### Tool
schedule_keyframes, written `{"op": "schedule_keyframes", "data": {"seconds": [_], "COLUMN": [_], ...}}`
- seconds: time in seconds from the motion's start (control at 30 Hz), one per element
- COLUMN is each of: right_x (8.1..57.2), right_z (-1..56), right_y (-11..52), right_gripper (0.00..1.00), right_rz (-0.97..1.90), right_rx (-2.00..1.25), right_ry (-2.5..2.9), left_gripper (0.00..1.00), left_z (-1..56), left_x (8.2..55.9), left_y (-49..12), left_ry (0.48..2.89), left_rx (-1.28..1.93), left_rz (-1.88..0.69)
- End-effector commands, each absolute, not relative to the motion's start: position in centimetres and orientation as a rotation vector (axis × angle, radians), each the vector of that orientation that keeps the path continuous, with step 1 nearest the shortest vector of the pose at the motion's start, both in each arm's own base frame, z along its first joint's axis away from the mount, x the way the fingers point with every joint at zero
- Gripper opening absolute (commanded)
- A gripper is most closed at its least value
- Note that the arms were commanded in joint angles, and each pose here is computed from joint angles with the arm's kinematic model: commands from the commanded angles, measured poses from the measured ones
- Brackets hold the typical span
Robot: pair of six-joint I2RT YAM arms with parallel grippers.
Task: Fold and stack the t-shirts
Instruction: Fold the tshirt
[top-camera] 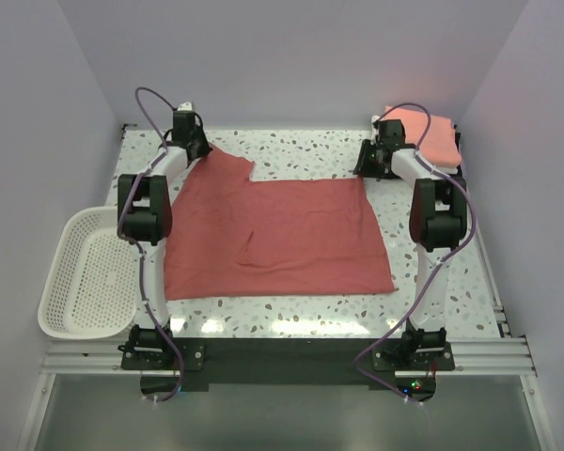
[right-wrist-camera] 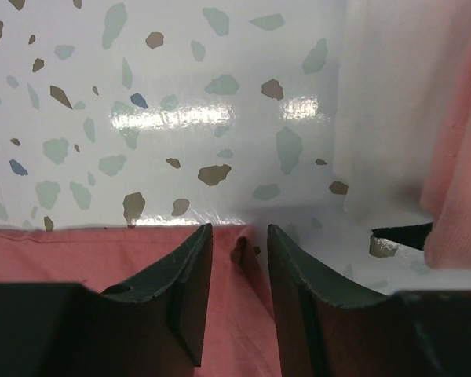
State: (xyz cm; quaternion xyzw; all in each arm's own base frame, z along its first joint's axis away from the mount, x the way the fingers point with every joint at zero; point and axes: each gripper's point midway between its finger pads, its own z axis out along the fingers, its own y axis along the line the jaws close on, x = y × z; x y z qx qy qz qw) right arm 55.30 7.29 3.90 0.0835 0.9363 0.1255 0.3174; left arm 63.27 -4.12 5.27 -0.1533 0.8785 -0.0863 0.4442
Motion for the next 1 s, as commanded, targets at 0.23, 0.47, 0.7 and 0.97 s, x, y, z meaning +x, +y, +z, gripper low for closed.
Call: {"op": "schedule_keyframes", "data": {"seconds": [0.23, 0.47, 0.7, 0.97], "right_x": [56.2, 56.1, 56.0, 56.6], "right_z": [5.5, 6.4, 7.3, 8.5], "right_y": [6.4, 5.5, 4.5, 3.0], "right_gripper": [0.15, 0.07, 0.06, 0.06], "right_rz": [0.254, 0.191, 0.155, 0.139], "right_rx": [0.211, 0.219, 0.234, 0.269], "right_ry": [2.439, 2.422, 2.369, 2.295], "left_gripper": [0.00, 0.00, 0.00, 0.00], "left_z": [12.7, 14.8, 18.4, 21.2], "left_x": [64.7, 64.7, 65.1, 65.7], "left_y": [-3.6, -3.7, -3.1, -3.1], "left_ry": [2.020, 1.991, 1.928, 1.879], "left_rx": [-0.345, -0.333, -0.340, -0.334], "left_rz": [-0.247, -0.274, -0.272, -0.299]}}
